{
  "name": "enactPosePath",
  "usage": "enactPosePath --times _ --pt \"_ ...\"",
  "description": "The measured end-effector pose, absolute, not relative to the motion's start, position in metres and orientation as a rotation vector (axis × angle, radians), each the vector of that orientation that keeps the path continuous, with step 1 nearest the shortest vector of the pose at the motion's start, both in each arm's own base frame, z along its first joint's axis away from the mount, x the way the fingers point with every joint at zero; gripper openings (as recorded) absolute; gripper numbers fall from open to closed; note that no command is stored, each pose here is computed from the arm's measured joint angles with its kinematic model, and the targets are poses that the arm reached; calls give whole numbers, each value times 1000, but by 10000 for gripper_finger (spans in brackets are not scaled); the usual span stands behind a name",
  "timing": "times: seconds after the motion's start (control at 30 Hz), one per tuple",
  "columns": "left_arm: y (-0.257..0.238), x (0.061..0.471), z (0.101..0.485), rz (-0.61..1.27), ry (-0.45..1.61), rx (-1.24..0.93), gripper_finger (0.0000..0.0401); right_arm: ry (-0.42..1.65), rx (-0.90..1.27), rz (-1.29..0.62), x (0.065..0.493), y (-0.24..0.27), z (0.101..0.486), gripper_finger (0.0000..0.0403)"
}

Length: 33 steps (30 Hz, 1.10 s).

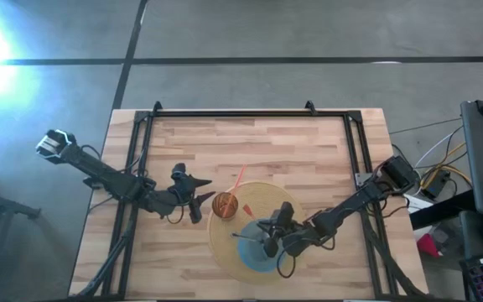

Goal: Pick & Place Utensil
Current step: Put the orange spoon into the blue bowl on the brown mat, then return to Home Position

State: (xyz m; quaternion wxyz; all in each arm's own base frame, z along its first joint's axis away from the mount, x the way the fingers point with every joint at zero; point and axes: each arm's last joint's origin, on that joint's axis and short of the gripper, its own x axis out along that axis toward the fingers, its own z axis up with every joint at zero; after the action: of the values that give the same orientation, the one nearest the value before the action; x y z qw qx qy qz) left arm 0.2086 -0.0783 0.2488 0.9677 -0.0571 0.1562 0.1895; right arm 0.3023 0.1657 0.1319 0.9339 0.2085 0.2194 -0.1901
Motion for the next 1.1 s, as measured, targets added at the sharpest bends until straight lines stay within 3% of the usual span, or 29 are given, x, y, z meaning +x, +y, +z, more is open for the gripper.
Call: enactPosePath --times 0.73,1.1 --pt "-78 209 249 383 316 -115 170 479 423 -372 301 166 130 14" --pt "-78 209 249 383 316 -115 170 480 422 -372 301 166 130 74"
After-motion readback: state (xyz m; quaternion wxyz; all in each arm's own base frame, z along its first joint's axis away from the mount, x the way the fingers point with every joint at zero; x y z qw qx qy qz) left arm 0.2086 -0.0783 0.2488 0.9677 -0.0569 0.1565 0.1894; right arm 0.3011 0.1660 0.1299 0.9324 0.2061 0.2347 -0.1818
